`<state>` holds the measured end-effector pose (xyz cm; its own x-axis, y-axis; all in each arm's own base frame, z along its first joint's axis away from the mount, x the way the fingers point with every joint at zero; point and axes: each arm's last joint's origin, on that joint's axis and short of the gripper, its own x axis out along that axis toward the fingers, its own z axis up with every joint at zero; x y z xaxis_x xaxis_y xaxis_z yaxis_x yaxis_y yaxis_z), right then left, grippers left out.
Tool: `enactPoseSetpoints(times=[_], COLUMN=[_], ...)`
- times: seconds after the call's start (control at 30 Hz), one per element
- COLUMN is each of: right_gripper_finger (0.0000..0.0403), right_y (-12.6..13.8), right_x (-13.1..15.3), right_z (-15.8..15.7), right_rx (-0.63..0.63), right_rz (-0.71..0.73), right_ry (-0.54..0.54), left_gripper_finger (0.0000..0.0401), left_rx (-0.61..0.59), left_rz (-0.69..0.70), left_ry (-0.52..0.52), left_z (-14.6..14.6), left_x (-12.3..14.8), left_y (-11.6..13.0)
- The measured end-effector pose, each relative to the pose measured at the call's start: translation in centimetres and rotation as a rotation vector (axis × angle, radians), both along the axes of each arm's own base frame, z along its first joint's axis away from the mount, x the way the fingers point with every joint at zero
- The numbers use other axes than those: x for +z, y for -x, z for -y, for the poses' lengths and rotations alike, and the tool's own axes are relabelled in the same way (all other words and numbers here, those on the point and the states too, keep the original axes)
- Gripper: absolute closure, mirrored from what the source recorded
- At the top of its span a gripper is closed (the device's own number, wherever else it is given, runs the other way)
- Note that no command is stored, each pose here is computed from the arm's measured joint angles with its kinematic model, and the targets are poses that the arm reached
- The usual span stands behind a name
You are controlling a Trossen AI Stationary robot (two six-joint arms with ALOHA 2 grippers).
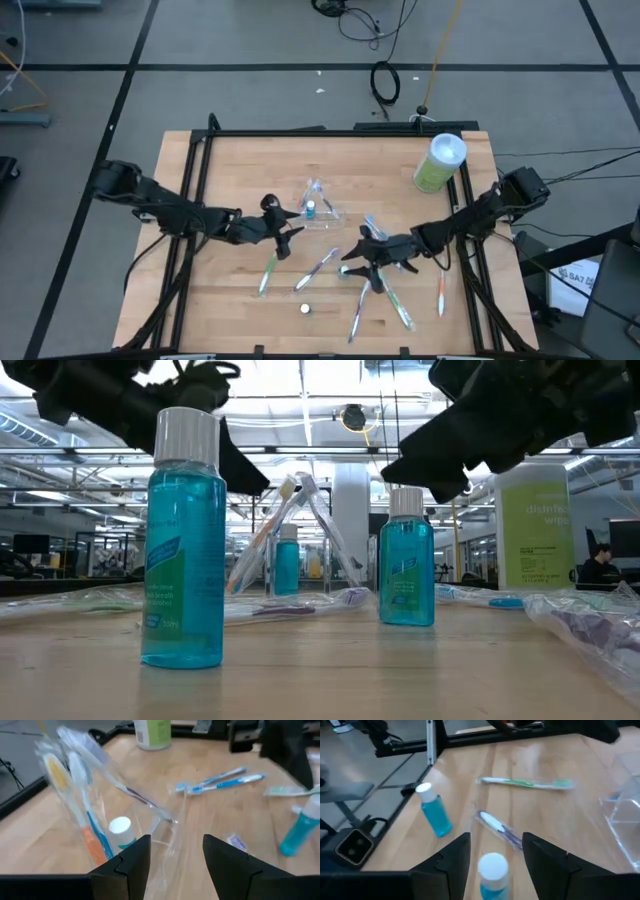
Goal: Pick & Place toothbrushing station
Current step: Put the top blue mouthwash into the transparent organizer
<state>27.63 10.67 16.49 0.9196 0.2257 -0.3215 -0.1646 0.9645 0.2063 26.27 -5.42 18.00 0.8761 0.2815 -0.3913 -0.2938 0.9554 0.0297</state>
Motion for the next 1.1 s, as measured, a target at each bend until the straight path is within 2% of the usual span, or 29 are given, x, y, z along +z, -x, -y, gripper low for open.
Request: enactPoseSetpoints(times=[0.23, 0.37, 0.47, 0.6, 0.7, 0.8, 0.9, 1.1], right_gripper_finger=[0.0232, 0.0228, 0.0217, 0.0198, 0.0187, 0.018, 0.0175, 0.0175], right_y=[0.0, 0.1, 0.1, 0.1, 0.1, 0.1, -0.1, -0.7], right_x=[-0.1, -0.3, -0.3, -0.3, -0.3, -0.3, -0.7, -2.2], right_z=[0.0, 0.0, 0.0, 0.1, 0.1, 0.1, 0.0, -0.2], right_rx=[-0.004, 0.0, 0.001, 0.003, 0.006, 0.004, 0.002, 0.005], right_rz=[-0.016, -0.037, -0.034, -0.032, -0.028, -0.029, -0.034, -0.032], right_ry=[0.004, 0.012, 0.01, 0.017, 0.026, 0.024, 0.029, 0.028], left_gripper_finger=[0.0213, 0.0213, 0.0213, 0.0213, 0.0213, 0.0213, 0.0213, 0.0213], left_rx=[-0.064, -0.058, -0.011, 0.08, 0.097, 0.104, 0.04, 0.0], left_rz=[-0.125, -0.211, -0.247, -0.193, -0.15, -0.093, -0.043, -0.02], left_ry=[0.01, -0.01, -0.024, -0.087, -0.122, -0.072, -0.007, -0.005], left_z=[0.7, 1.0, 0.9, 0.2, -0.5, -1.0, -1.0, -0.7], left_x=[-1.2, -0.9, -0.5, 1.0, 2.0, 2.5, 2.9, 3.2], left_y=[0.6, 2.1, 3.1, 3.9, 4.0, 3.6, 3.2, 3.0])
